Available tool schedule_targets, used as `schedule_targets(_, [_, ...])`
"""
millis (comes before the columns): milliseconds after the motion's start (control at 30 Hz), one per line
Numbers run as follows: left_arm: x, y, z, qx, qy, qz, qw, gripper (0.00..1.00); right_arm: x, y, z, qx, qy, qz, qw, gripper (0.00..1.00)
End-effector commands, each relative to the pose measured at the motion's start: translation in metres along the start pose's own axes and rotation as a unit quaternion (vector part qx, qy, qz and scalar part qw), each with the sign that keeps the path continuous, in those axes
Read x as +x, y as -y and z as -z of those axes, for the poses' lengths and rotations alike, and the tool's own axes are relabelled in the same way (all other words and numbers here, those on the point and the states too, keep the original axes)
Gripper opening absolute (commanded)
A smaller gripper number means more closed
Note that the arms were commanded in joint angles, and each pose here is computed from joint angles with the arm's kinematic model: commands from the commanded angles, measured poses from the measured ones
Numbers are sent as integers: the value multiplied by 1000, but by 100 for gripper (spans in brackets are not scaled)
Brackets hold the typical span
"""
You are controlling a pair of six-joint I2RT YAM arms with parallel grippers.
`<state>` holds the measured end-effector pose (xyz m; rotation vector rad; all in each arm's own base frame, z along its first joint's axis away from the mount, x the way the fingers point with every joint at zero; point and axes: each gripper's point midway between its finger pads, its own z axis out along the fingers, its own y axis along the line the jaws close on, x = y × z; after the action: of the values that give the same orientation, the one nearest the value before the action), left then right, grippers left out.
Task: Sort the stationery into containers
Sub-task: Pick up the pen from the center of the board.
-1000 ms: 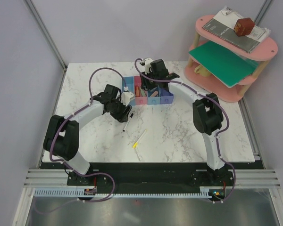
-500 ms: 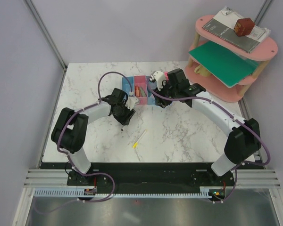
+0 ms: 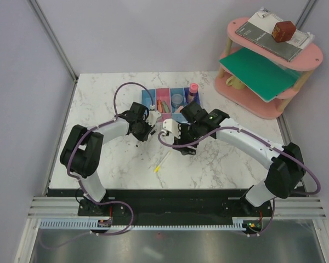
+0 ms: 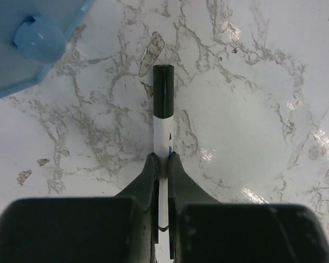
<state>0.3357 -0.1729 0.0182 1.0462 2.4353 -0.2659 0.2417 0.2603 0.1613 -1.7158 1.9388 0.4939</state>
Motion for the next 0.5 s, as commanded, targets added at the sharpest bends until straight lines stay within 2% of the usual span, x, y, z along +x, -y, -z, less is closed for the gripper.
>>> schedule_targets(0, [12, 15, 4, 18, -8, 14, 1000, 2, 29, -16, -32, -29, -72, 85, 993, 78])
schedule_targets(267, [-17, 24, 80, 18, 86, 11, 996, 2, 13, -22, -66, -24, -107, 182, 977, 83])
schedule_targets(467, [-48, -5, 125, -11, 166, 61, 984, 2, 9, -40, -97, -38, -129, 254, 958, 84])
